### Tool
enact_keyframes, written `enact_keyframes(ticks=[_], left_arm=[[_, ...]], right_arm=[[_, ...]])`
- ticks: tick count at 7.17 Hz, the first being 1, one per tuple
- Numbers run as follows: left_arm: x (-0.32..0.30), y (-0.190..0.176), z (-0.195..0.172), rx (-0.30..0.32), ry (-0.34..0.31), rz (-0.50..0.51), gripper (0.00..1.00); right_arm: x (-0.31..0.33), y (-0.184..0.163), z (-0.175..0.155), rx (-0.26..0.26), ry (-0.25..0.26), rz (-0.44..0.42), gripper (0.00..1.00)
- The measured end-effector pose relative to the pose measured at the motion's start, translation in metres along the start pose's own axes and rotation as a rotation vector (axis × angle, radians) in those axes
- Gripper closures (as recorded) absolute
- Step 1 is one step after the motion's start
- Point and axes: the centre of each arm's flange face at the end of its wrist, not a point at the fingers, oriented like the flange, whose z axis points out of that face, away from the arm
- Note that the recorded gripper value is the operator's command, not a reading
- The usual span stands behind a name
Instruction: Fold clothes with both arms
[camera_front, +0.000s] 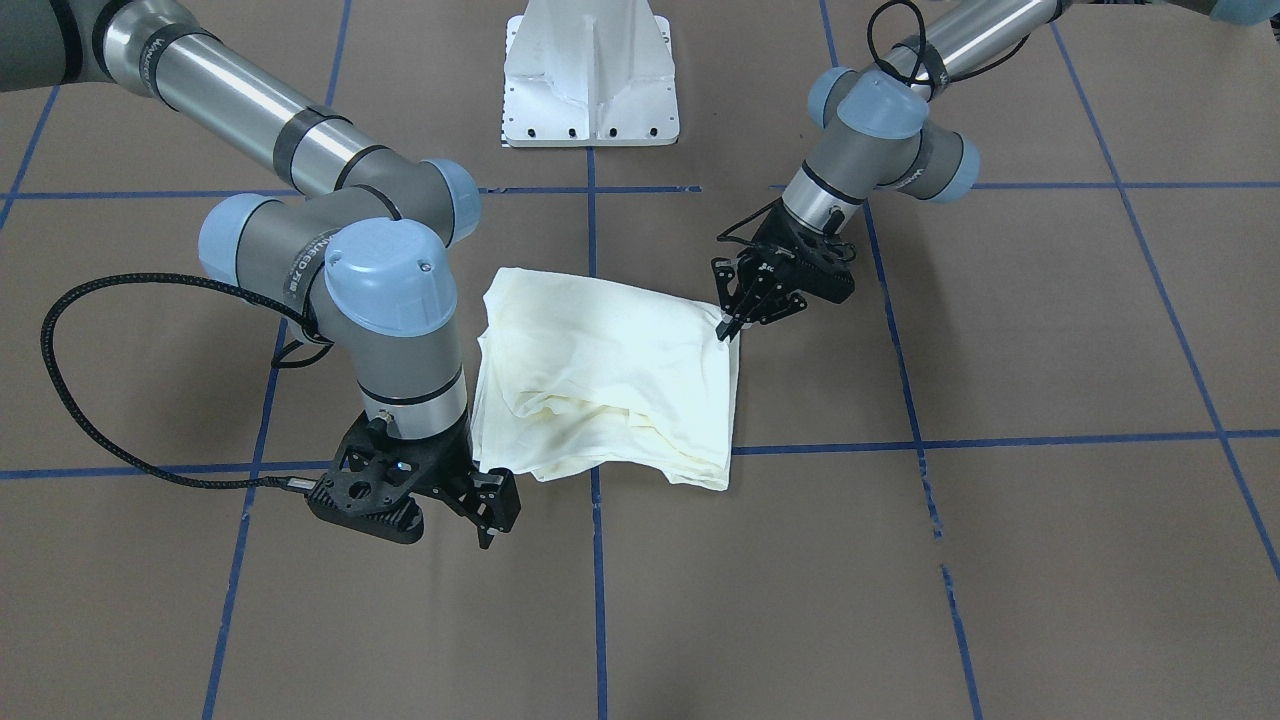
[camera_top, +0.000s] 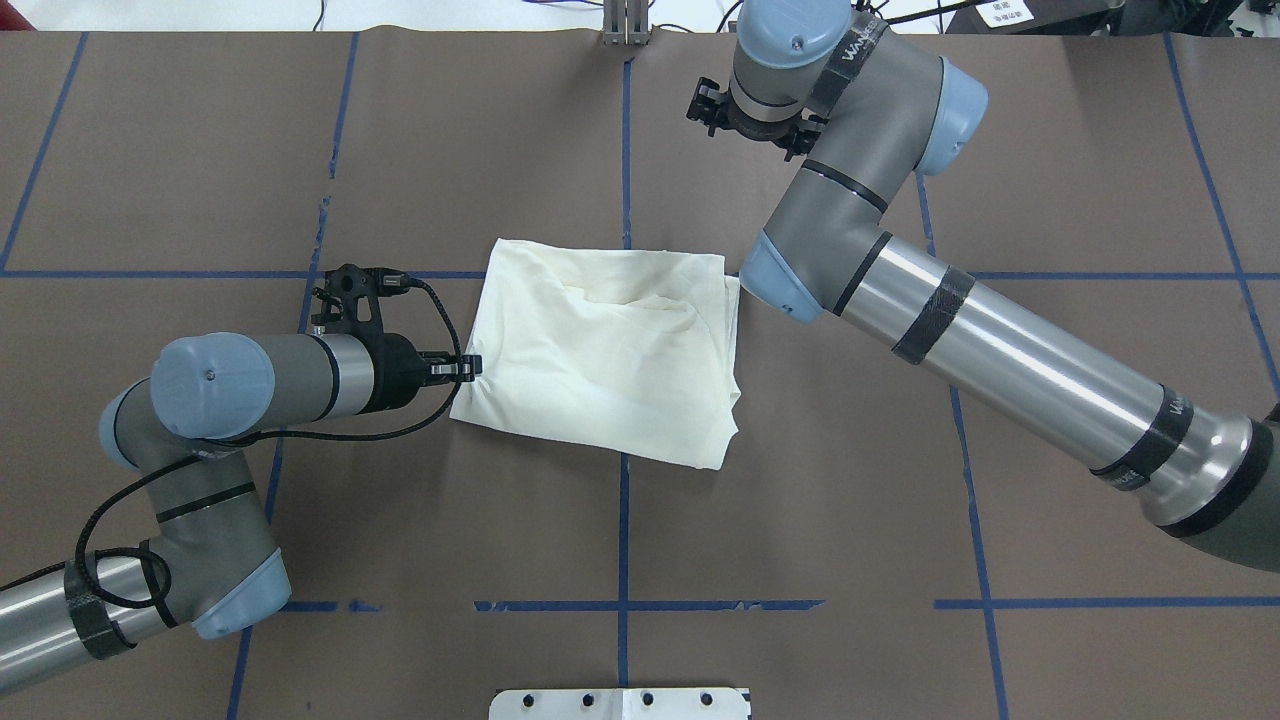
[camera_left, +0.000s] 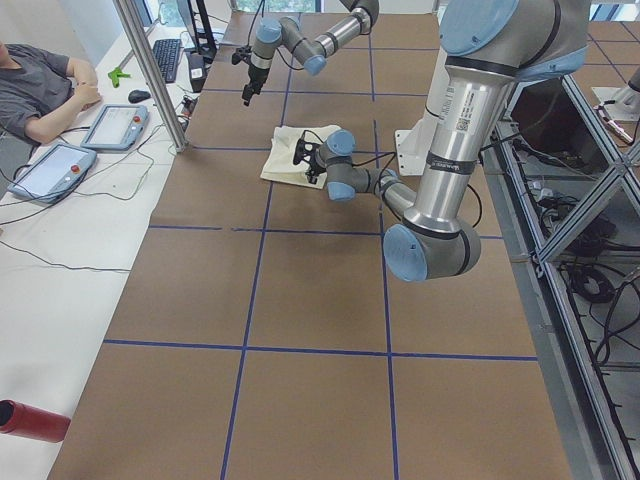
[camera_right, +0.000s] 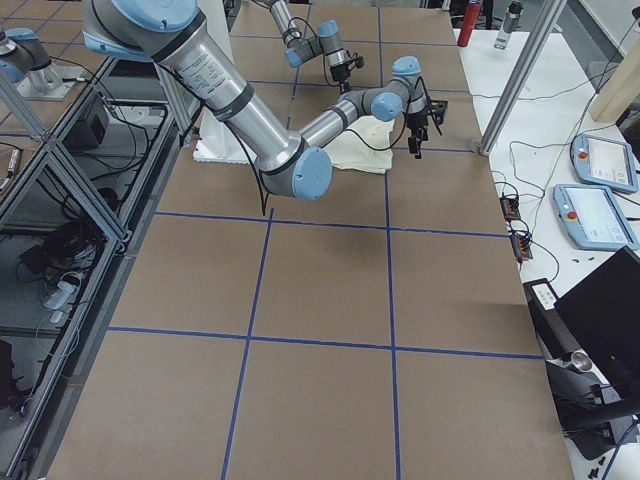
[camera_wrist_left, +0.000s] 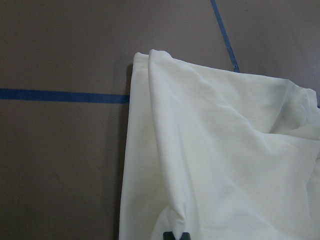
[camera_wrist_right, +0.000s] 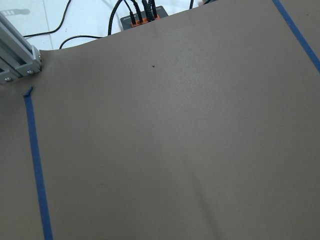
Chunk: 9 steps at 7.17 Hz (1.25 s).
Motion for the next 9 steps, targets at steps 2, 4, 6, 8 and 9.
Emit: enact_keyframes(ticks=[2,4,6,8,9], left_arm=[[-0.012,0.004,0.004,-0.007,-0.020,-0.001,1.00],[-0.019,0.008,0.009,-0.012,-0.035,-0.002,1.00],[-0.023,0.010,0.012,-0.015,-0.045,-0.004,0.54],[-0.019,0.009,0.011,-0.014,-0.038,-0.003,0.00],[-0.017,0.005,0.008,-0.011,-0.037,0.001,0.00]], right_arm=[[0.007,0.001,0.005,0.008,-0.033,-0.005,0.00],[0.010,0.001,0.007,0.009,-0.048,-0.008,0.00],[0.010,0.001,0.007,0.007,-0.050,-0.008,0.00],[0.009,0.002,0.007,-0.003,-0.053,-0.009,0.00],[0.009,0.003,0.007,-0.013,-0.054,-0.011,0.00]])
